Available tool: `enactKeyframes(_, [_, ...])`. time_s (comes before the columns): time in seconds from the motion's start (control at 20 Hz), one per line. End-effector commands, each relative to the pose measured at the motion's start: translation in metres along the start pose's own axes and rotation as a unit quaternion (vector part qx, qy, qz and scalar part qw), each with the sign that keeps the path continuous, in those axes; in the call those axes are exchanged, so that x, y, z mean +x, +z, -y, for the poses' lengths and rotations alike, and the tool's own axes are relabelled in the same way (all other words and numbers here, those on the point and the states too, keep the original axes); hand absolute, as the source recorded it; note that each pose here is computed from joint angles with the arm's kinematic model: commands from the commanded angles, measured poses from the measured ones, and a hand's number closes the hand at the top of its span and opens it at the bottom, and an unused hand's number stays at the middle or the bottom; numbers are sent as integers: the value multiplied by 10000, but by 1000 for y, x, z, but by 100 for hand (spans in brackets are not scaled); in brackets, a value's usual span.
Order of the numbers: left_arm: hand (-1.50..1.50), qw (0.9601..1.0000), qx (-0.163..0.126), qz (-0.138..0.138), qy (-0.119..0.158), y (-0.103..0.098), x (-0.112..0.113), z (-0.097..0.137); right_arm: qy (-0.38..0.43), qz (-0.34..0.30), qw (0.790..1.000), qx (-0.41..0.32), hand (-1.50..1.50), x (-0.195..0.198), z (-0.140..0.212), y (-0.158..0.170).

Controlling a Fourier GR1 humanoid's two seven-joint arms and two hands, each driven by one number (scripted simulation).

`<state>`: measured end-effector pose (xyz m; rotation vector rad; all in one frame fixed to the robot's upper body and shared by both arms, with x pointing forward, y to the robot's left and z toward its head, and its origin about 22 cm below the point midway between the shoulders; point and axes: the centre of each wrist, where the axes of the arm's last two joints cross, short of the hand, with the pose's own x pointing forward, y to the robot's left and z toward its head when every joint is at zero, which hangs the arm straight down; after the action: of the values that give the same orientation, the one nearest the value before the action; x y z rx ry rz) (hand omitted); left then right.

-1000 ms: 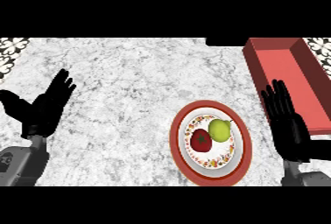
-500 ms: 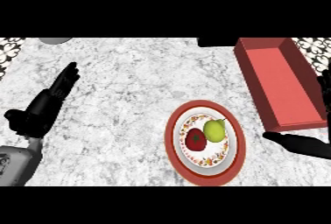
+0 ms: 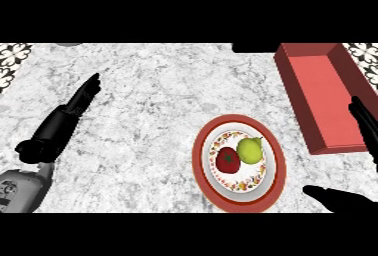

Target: Pick the tomato from the plate and place it in the cardboard box

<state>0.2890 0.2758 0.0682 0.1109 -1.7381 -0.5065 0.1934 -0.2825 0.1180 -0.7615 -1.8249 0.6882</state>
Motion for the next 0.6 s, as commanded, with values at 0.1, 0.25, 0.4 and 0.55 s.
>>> enactKeyframes(0.1, [0, 9999, -58, 98, -107, -9, 3, 6, 1181, -323, 9850, 1219, -150, 28, -4, 9])
enactKeyframes(0.25, [0, 9997, -198, 124, -30, -5, 3, 6, 1679, -560, 9674, 1814, -150, 45, -5, 7])
enactKeyframes(0.4, [0, 9993, -325, 180, -28, -14, 5, 17, 1993, -702, 9521, 2212, -150, 72, -10, -4])
enactKeyframes(0.55, [0, 9996, -238, 165, 16, -15, 16, 17, 2307, -832, 9384, 2435, -150, 97, -21, -1])
